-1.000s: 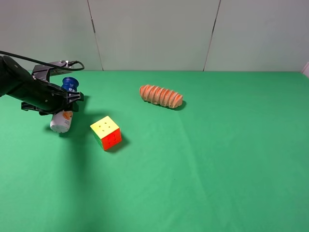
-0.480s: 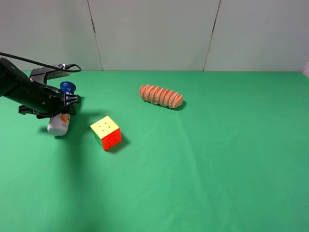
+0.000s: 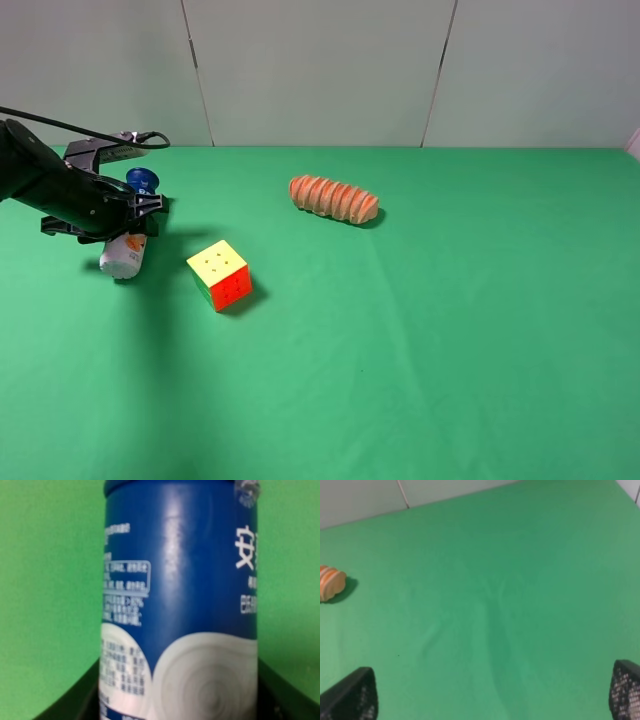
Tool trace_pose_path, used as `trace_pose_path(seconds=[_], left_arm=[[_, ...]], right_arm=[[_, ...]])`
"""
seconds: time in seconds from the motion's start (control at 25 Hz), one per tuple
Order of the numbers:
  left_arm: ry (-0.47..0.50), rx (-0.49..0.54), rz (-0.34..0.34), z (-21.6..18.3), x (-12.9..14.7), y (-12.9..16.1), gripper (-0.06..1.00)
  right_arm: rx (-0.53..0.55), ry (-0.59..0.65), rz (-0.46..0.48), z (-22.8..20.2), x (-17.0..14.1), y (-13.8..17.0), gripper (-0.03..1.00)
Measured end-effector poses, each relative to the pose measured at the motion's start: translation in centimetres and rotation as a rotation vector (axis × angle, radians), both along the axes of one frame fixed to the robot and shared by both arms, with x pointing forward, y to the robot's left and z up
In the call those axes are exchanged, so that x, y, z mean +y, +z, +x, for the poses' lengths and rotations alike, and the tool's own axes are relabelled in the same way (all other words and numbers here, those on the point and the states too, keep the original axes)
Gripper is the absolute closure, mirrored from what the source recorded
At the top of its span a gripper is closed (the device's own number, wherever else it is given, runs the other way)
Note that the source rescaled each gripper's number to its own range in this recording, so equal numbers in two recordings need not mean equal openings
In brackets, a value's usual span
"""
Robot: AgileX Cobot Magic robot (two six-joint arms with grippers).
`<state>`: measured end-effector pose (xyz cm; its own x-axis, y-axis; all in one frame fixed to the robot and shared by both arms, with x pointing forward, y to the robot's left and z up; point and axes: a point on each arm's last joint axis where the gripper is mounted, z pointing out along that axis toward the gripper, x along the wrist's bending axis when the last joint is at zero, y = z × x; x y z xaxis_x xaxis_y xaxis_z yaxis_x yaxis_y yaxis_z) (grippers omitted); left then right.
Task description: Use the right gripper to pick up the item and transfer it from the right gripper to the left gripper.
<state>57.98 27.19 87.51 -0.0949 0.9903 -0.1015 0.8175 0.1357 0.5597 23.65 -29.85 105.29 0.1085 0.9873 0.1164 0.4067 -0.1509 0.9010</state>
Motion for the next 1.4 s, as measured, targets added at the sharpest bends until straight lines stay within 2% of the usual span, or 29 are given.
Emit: trace_pose_path(seconds=[0.04, 0.2, 0.28, 0.36, 0.56, 0.72, 0.92, 1.2, 1.4], left_arm=[[0.000, 0.000, 0.000, 0.0, 0.0, 0.0, 0.80], [-0.002, -0.010, 0.004, 0.2, 0.0, 0.1, 0.25], [-0.003, -0.013, 0.005, 0.3, 0.0, 0.2, 0.08], [-0.003, -0.015, 0.005, 0.3, 0.0, 0.2, 0.00], [-0.005, -0.063, 0.000, 0.3, 0.0, 2.0, -0.05], [-0.023, -0.156, -0.014, 0.0, -0.1, 5.8, -0.06], [-0.115, -0.275, 0.004, -1.5, -0.4, 11.2, -0.06], [-0.225, -0.401, 0.047, -5.3, -0.4, 17.9, -0.06], [-0.220, -0.464, 0.085, -9.3, 0.2, 21.4, -0.06]], right_arm=[[0.000, 0.000, 0.000, 0.0, 0.0, 0.0, -0.03], [0.000, 0.000, 0.000, 0.0, 0.0, 0.0, -0.03], [0.000, 0.000, 0.000, 0.0, 0.0, 0.0, -0.03], [0.000, 0.000, 0.000, 0.0, 0.0, 0.0, -0.03], [-0.002, 0.000, 0.000, 0.0, 0.0, 0.0, -0.03], [-0.002, 0.000, 0.000, 0.0, 0.0, 0.0, -0.03], [-0.002, 0.000, 0.000, 0.0, 0.0, 0.0, -0.03], [-0.002, 0.000, 0.000, 0.0, 0.0, 0.0, -0.03], [-0.002, 0.000, 0.000, 0.0, 0.0, 0.0, -0.03]])
